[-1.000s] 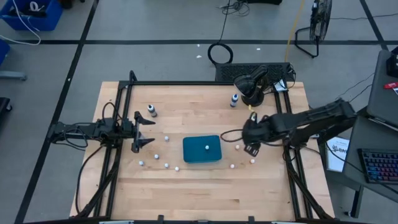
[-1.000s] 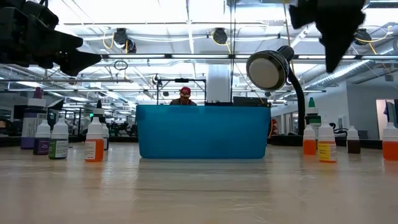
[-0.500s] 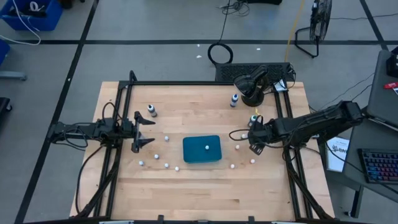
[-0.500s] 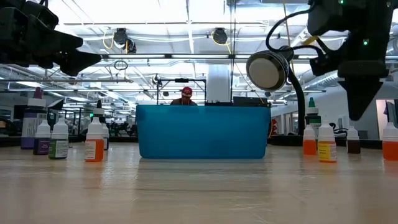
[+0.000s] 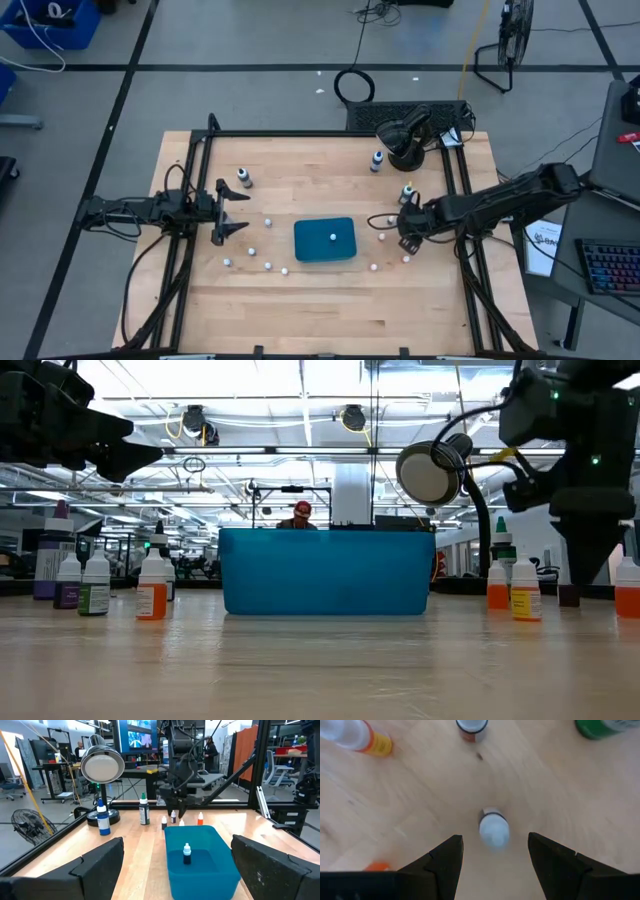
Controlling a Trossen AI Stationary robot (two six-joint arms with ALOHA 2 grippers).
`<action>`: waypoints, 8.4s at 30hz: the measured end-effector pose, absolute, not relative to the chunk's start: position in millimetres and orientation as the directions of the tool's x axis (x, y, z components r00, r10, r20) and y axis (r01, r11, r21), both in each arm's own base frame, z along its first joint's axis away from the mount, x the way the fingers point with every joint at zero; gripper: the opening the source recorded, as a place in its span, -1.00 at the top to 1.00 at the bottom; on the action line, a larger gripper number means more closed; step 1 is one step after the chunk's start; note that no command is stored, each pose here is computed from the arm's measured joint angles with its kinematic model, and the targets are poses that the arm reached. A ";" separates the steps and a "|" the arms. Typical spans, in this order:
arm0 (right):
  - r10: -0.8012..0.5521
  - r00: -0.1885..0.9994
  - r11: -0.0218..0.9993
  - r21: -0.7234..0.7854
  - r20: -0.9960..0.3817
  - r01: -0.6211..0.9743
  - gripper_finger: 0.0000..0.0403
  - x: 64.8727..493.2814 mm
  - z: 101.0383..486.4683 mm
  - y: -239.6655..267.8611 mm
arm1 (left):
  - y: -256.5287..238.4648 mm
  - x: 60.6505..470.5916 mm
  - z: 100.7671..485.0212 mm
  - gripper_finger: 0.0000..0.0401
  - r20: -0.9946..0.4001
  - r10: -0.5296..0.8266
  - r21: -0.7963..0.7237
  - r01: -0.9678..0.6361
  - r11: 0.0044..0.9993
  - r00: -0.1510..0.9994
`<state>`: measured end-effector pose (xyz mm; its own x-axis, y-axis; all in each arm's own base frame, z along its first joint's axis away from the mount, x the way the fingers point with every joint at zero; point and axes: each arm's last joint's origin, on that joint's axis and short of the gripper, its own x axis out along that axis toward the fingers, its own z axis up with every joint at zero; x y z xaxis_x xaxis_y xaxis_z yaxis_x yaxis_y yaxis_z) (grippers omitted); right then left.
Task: Pick & Place food coloring
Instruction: Put the small orange food coloring bottle into the blue bin, then put the small black food coloring bottle into the blue bin
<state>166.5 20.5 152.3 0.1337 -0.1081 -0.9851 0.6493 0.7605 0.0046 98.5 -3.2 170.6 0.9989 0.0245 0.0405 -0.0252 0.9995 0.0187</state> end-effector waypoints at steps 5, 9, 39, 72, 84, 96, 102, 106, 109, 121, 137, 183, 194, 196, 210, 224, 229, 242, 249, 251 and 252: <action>-0.107 0.153 0.766 0.017 -0.983 0.642 -0.05 171.8 144.9 18.8 | -3.2 98.5 170.6 -0.82 0.040 0.024 0.019 -0.025 1.000 0.999; -0.111 0.137 0.774 0.001 -0.984 0.633 -0.05 174.2 141.0 16.8 | -3.2 98.5 170.6 -0.82 0.041 0.024 0.019 -0.025 1.000 0.999; -0.127 0.102 0.817 -0.045 -0.987 0.575 0.74 183.3 135.9 17.1 | -3.2 98.5 170.6 -0.82 0.040 0.025 0.019 -0.025 1.000 0.999; -0.180 0.378 0.983 -0.180 -0.908 0.036 0.74 371.5 278.0 74.1 | -3.2 98.5 170.5 -0.82 0.040 0.025 0.019 -0.025 1.000 0.999; -0.191 0.194 0.980 -0.197 -0.962 -0.015 0.74 389.0 185.9 78.6 | -3.2 98.5 170.6 -0.82 0.040 0.024 0.019 -0.025 1.000 0.999; -0.112 0.211 0.993 -0.115 -0.971 -0.003 0.74 381.3 156.1 71.5 | -3.2 98.5 170.6 -0.82 0.041 0.024 0.019 -0.025 1.000 0.999; -0.113 0.203 0.993 -0.117 -0.973 -0.006 0.72 379.8 154.2 70.8 | -3.2 98.5 170.6 -0.82 0.041 0.024 0.019 -0.025 1.000 0.999; -0.111 0.212 0.993 -0.115 -0.971 -0.005 0.66 380.6 154.4 70.9 | -3.2 98.5 170.6 -0.82 0.041 0.024 0.019 -0.025 1.000 0.999; -0.111 0.213 0.993 -0.115 -0.971 -0.005 0.60 380.7 154.4 71.0 | -3.2 98.5 170.6 -0.82 0.041 0.024 0.019 -0.025 1.000 0.999; -0.061 0.203 0.998 -0.066 -0.977 -0.016 0.40 380.3 153.5 72.4 | -3.2 98.5 170.6 -0.82 0.041 0.024 0.019 -0.025 1.000 0.999; -0.044 0.303 0.999 -0.047 -0.952 -0.005 0.08 375.7 186.9 71.4 | -3.2 98.5 170.5 -0.82 0.040 0.024 0.019 -0.025 1.000 0.999; -0.203 0.104 0.902 -0.145 -0.974 0.408 0.14 240.5 180.3 -6.1 | -3.2 98.5 170.5 -0.82 0.040 0.025 0.019 -0.025 1.000 0.999; -0.130 0.161 0.913 -0.054 -0.978 0.404 0.16 236.1 158.1 -9.1 | -3.2 98.5 170.6 -0.82 0.040 0.024 0.019 -0.025 1.000 0.999; -0.130 0.163 0.912 -0.053 -0.978 0.406 0.16 234.3 154.3 -10.0 | -3.2 98.5 170.6 -0.82 0.040 0.024 0.019 -0.025 1.000 0.999; -0.136 0.191 0.912 -0.048 -0.972 0.407 0.16 235.3 151.3 -10.3 | -3.1 98.5 170.6 -0.82 0.040 0.025 0.019 -0.025 1.000 0.999; -0.128 0.133 0.911 -0.063 -0.983 0.409 0.16 236.9 139.4 -10.1 | -3.2 98.5 170.6 -0.82 0.041 0.025 0.019 -0.025 1.000 0.999; -0.128 0.121 0.910 -0.068 -0.984 0.409 0.17 235.7 139.3 -10.1 | -3.1 98.5 170.5 -0.82 0.040 0.025 0.019 -0.026 0.999 0.999; -0.128 0.136 0.926 -0.069 -0.982 0.372 0.72 237.1 139.6 -8.4 | -3.2 98.5 170.6 -0.82 0.040 0.025 0.019 -0.025 1.000 0.999; -0.123 0.151 0.949 -0.071 -0.981 0.307 0.75 245.9 153.3 2.2 | -3.2 98.5 170.5 -0.82 0.040 0.024 0.019 -0.025 1.000 0.999; -0.126 0.141 0.953 -0.080 -0.982 0.291 0.75 250.6 164.9 6.4 | -3.2 98.5 170.6 -0.82 0.040 0.024 0.019 -0.025 1.000 0.999; -0.134 0.135 0.955 -0.091 -0.982 0.284 0.75 253.0 171.9 8.3 | -3.2 98.5 170.6 -0.82 0.041 0.025 0.019 -0.025 1.000 0.999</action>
<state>253.0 8.3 171.9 0.1355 -0.1338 -0.9817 0.2836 0.9546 -0.0910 98.5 -3.2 170.6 0.9989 0.0245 0.0408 -0.0253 0.9995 0.0186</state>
